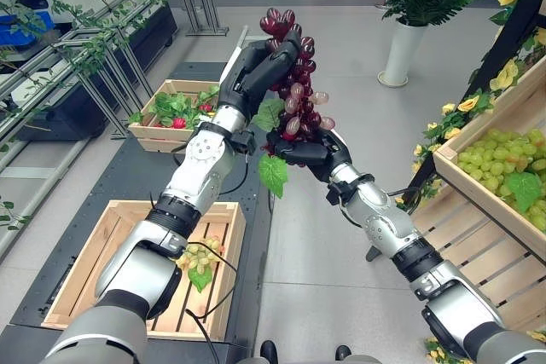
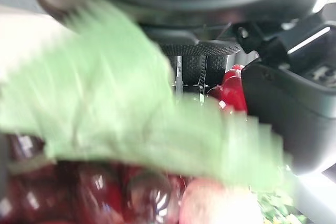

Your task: Pick up the fruits from the basket on one side to the basket on the other side

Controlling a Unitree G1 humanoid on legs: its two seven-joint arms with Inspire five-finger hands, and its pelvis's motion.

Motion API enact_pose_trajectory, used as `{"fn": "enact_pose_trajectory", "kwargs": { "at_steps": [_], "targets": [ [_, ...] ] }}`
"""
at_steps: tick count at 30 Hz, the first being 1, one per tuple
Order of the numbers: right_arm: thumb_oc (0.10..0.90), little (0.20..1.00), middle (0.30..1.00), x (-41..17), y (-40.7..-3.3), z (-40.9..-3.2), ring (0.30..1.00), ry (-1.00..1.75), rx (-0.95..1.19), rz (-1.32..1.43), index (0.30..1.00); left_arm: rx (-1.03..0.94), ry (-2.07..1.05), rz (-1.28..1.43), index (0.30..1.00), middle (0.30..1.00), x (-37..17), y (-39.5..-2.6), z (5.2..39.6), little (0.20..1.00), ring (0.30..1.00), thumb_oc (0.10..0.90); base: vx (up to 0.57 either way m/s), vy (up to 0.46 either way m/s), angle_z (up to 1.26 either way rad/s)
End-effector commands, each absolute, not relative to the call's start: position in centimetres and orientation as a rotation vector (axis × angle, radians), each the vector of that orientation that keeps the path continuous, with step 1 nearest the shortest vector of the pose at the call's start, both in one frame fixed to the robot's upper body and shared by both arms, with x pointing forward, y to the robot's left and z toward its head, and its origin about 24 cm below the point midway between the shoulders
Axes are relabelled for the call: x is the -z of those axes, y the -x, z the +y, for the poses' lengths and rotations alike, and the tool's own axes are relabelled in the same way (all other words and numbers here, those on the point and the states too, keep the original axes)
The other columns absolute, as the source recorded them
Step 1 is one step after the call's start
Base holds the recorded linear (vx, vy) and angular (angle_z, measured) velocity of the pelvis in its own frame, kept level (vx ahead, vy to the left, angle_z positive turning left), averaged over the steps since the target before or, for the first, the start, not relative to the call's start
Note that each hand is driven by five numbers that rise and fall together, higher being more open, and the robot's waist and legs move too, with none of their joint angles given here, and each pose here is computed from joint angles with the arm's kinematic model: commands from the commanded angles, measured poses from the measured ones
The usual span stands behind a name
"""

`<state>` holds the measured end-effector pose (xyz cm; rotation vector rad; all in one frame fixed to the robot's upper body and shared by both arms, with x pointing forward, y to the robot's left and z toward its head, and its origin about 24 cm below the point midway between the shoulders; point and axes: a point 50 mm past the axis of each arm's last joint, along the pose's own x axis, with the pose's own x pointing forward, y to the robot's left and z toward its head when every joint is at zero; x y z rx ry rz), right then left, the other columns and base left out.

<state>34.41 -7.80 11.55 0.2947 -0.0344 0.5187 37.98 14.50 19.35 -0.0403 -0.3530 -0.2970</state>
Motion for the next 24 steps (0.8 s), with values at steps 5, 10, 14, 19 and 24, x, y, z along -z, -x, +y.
{"fn": "enact_pose_trajectory", "kwargs": {
  "at_steps": [5,10,14,19,24],
  "targets": [
    [0.400,0.300,0.300,-17.7,-35.5,-10.2,0.300,-0.431,-0.427,-0.392,0.300,0.013,0.040,-0.488,0.900,0.900,-23.5,-39.2,20.6,0.900,0.900,0.800,0.00,0.000,0.00],
    [0.400,0.300,0.300,-15.3,-35.2,-12.8,0.300,-0.383,-0.347,-0.342,0.300,-0.047,-0.010,-0.418,0.900,0.900,-21.4,-38.7,23.1,0.900,0.900,0.800,0.00,0.000,0.00],
    [0.400,0.300,0.300,-13.5,-34.8,-14.6,0.300,-0.337,-0.305,-0.299,0.300,-0.071,-0.017,-0.371,0.900,0.900,-19.7,-38.1,24.8,0.900,0.900,0.800,0.01,0.006,-0.01],
    [0.400,0.300,0.300,-10.9,-34.0,-17.0,0.300,-0.282,-0.248,-0.229,0.300,-0.071,-0.023,-0.323,0.900,0.900,-18.1,-37.4,26.1,0.900,0.900,0.800,0.02,0.016,-0.11],
    [0.400,0.300,0.300,-7.8,-32.8,-19.2,0.300,-0.171,-0.214,-0.130,0.300,-0.093,0.006,-0.278,0.900,0.900,-15.5,-36.2,27.4,0.900,0.900,0.800,0.01,0.006,-0.04]
  ]
}}
